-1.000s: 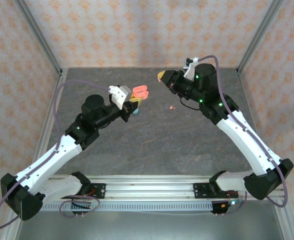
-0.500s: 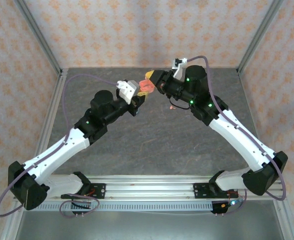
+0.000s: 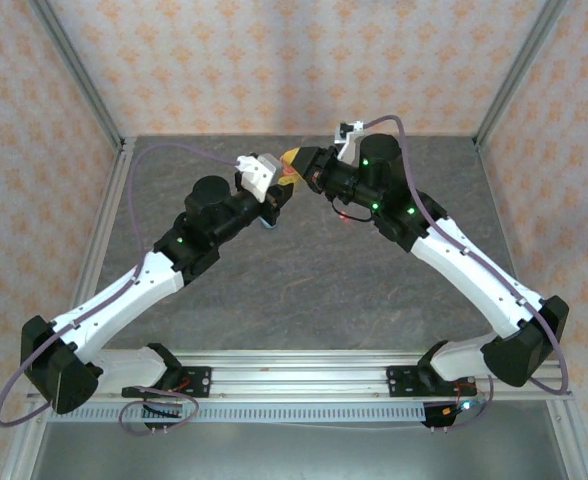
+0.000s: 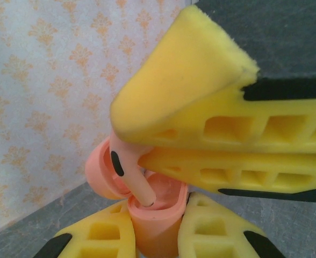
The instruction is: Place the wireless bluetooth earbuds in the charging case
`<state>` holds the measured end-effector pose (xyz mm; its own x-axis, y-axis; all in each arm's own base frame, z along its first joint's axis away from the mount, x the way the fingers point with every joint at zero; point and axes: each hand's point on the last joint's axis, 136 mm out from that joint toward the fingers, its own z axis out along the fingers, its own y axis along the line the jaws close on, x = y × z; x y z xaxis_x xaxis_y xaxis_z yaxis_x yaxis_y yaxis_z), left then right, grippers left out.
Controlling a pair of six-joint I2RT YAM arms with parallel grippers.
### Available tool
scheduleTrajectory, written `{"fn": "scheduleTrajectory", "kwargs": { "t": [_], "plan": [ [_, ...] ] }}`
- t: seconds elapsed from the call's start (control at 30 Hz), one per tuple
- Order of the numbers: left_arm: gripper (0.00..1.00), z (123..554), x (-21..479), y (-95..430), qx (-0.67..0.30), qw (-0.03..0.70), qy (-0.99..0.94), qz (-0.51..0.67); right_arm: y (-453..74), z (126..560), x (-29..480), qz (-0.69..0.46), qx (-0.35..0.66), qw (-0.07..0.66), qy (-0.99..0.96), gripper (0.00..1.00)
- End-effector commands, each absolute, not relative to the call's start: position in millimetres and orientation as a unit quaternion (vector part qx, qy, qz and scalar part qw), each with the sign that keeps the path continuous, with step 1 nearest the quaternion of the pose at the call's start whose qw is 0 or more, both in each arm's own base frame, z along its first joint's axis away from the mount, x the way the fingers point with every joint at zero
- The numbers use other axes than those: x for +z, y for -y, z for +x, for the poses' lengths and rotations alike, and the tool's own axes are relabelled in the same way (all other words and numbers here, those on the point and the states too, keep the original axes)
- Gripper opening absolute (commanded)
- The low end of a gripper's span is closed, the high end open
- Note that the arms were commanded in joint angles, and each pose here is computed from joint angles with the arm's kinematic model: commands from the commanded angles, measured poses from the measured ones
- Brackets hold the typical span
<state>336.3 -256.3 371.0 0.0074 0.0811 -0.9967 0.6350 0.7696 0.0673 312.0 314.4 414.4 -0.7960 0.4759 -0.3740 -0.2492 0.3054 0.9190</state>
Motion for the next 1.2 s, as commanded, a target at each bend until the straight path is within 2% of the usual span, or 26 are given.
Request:
{"fn": "scheduleTrajectory", "kwargs": {
  "t": [0.0,0.93,1.17],
  "plan": [
    [0.0,337,403,254,-0.207,0.692,-0.644,0.252,-315,312,416,0.076,0.588,0.313,-0.742,0.13],
    [0.0,332,406,241,-0.187,0.705,-0.643,0.234,-316,315,378,0.108,0.532,0.273,-0.794,0.16],
    [0.0,331,406,239,-0.185,0.706,-0.643,0.232,-315,313,375,0.108,0.526,0.271,-0.799,0.21]
  ]
}}
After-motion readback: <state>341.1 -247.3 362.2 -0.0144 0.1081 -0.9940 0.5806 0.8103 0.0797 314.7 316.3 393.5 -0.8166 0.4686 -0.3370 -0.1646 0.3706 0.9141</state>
